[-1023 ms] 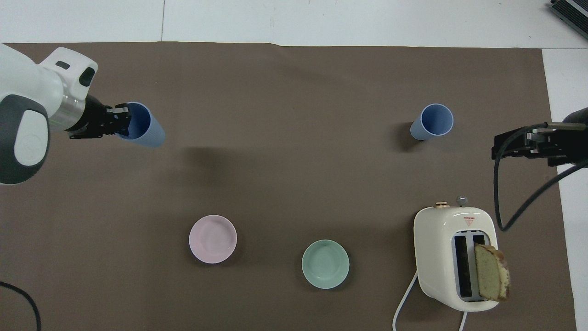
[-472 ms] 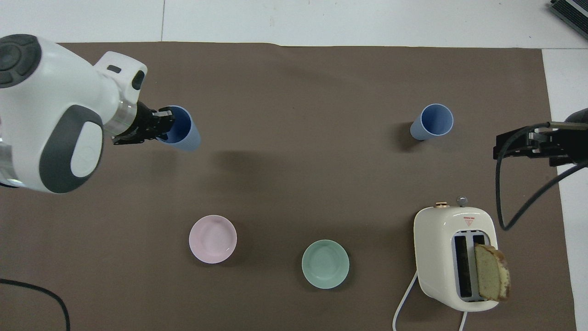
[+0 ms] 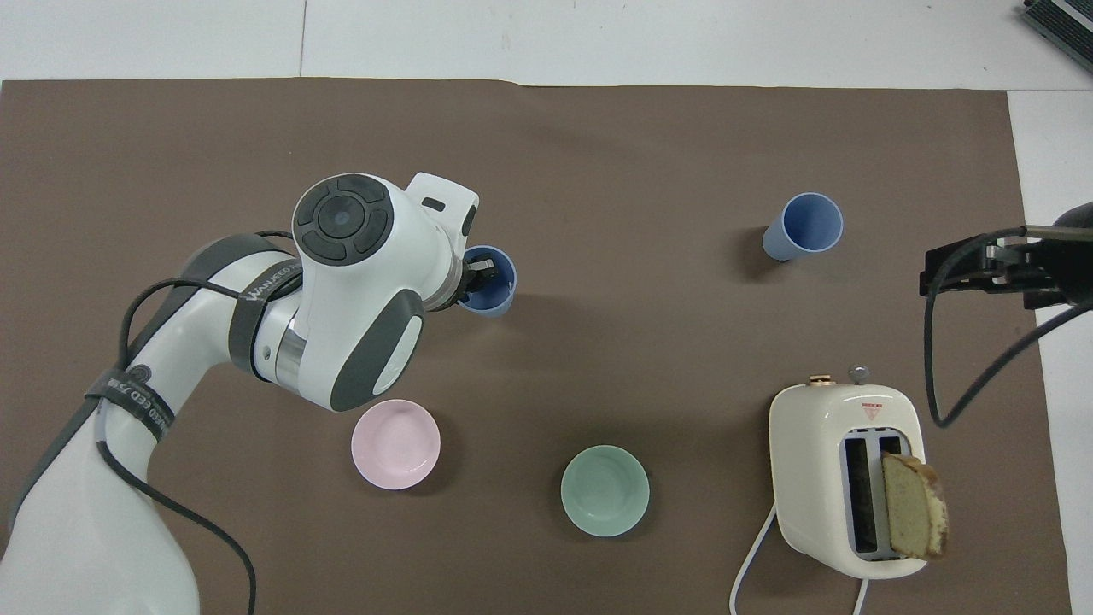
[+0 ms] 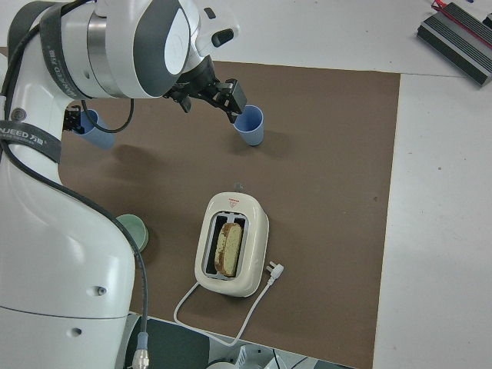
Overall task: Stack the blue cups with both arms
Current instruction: 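Carry the blue cup with the left gripper toward the table center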
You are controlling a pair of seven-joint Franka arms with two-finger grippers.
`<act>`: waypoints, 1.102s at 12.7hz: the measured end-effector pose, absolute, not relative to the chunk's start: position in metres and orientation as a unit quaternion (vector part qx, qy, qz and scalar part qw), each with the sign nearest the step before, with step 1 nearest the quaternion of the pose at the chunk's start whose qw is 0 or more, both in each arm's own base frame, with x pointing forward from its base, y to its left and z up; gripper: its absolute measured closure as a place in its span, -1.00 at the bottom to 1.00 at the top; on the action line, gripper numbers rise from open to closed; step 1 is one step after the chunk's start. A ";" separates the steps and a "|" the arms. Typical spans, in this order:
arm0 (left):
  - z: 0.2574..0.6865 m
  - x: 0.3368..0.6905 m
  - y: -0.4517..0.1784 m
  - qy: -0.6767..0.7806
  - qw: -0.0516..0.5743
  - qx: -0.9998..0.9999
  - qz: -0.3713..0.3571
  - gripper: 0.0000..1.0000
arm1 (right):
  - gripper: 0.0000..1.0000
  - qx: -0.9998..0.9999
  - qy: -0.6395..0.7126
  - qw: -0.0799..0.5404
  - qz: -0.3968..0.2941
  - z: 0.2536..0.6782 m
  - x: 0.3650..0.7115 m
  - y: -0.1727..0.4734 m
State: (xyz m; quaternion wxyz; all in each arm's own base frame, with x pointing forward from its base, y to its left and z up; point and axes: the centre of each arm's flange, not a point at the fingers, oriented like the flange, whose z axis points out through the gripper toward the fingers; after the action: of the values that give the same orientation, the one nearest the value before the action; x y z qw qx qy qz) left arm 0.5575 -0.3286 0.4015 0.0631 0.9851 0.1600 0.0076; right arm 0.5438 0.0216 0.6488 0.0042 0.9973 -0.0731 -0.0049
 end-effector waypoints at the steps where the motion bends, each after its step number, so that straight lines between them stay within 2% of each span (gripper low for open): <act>1: 0.396 0.558 -0.332 0.162 0.066 0.985 0.010 0.93 | -1.00 0.997 -0.074 0.004 -0.005 0.649 0.544 0.021; 4: 0.385 0.546 -0.351 0.159 0.066 0.985 0.006 0.93 | -1.00 0.997 -0.075 0.004 -0.005 0.649 0.544 0.019; 12: 0.373 0.544 -0.347 0.163 0.066 0.984 0.009 0.93 | -1.00 0.997 -0.076 0.004 -0.005 0.649 0.544 0.018; 13: 0.373 0.545 -0.346 0.164 0.066 0.984 0.010 0.78 | -1.00 0.997 -0.076 0.004 -0.005 0.649 0.544 0.018; 14: 0.373 0.546 -0.344 0.165 0.066 0.984 0.010 0.49 | -1.00 0.997 -0.076 0.004 -0.005 0.648 0.544 0.018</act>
State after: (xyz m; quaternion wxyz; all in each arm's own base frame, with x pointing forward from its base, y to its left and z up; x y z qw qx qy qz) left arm 0.5457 -0.3444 0.3726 0.0661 0.9840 0.1650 0.0099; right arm 0.5441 0.0183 0.6484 0.0042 0.9971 -0.0761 -0.0053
